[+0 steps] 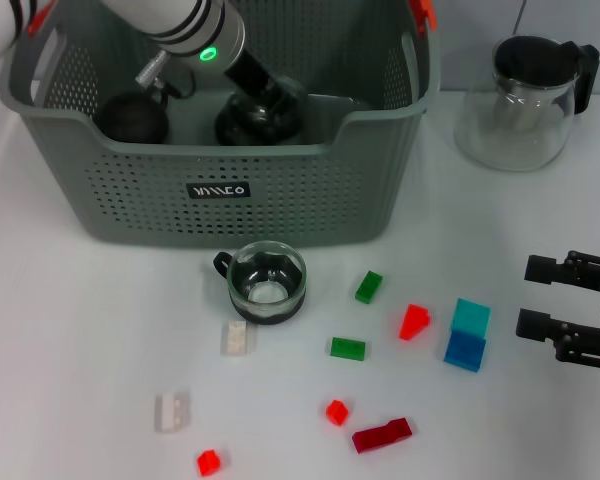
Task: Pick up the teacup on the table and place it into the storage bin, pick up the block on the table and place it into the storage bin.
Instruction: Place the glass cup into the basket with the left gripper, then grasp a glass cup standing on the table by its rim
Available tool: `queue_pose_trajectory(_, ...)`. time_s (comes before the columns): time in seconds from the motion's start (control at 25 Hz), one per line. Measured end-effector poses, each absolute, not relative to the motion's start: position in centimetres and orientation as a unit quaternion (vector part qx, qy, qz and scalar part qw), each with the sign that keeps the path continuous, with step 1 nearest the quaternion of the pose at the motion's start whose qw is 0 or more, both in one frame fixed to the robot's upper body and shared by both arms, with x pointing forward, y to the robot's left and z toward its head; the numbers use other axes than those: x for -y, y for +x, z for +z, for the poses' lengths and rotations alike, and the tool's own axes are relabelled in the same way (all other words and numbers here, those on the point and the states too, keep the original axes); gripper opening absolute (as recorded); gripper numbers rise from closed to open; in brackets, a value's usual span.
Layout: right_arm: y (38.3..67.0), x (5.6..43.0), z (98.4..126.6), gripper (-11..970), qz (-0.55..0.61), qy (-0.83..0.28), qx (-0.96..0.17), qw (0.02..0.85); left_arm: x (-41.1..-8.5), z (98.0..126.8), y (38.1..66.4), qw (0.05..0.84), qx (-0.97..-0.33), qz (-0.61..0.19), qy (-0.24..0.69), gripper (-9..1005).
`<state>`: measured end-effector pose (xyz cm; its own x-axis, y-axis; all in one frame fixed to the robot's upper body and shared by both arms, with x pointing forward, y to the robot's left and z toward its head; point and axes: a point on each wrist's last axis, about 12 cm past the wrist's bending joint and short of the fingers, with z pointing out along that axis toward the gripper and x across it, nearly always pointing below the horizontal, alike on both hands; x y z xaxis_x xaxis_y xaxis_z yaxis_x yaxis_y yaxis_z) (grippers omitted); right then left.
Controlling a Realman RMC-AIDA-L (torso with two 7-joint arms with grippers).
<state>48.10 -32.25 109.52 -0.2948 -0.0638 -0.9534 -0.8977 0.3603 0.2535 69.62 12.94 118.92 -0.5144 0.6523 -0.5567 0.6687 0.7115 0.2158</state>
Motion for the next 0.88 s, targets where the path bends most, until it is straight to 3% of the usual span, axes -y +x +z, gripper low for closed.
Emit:
queue_pose_trajectory(0.2, 48.0, 32.5, 109.5, 744, 0.437, -0.355, -0.675, 0.476, -15.2, 122.3, 68.6, 0.380, -0.852, -0.133, 0.334, 344)
queue_pose_trajectory(0.36, 48.0, 32.5, 109.6, 745, 0.438, -0.354, -0.675, 0.477, -20.1, 126.6, 65.8, 0.460, -0.770, -0.326, 0.299, 425)
queue_pose_trajectory(0.44, 48.0, 32.5, 109.6, 745, 0.439, -0.355, -0.674, 0.477, -22.8, 127.3, 64.3, 0.478, -0.726, -0.401, 0.288, 466)
queue_pose_trajectory(0.56, 48.0, 32.5, 109.6, 745, 0.440, -0.356, -0.674, 0.476, -26.6, 126.6, 61.3, 0.504, -0.657, -0.476, 0.297, 618)
queue_pose_trajectory(0.68, 48.0, 32.4, 109.6, 744, 0.440, -0.357, -0.673, 0.475, -29.3, 124.7, 57.6, 0.523, -0.602, -0.494, 0.346, 613)
queue_pose_trajectory(0.88, 48.3, 32.4, 109.8, 744, 0.444, -0.352, -0.676, 0.471, -29.4, 119.6, 54.4, 0.466, -0.644, -0.436, 0.421, 604)
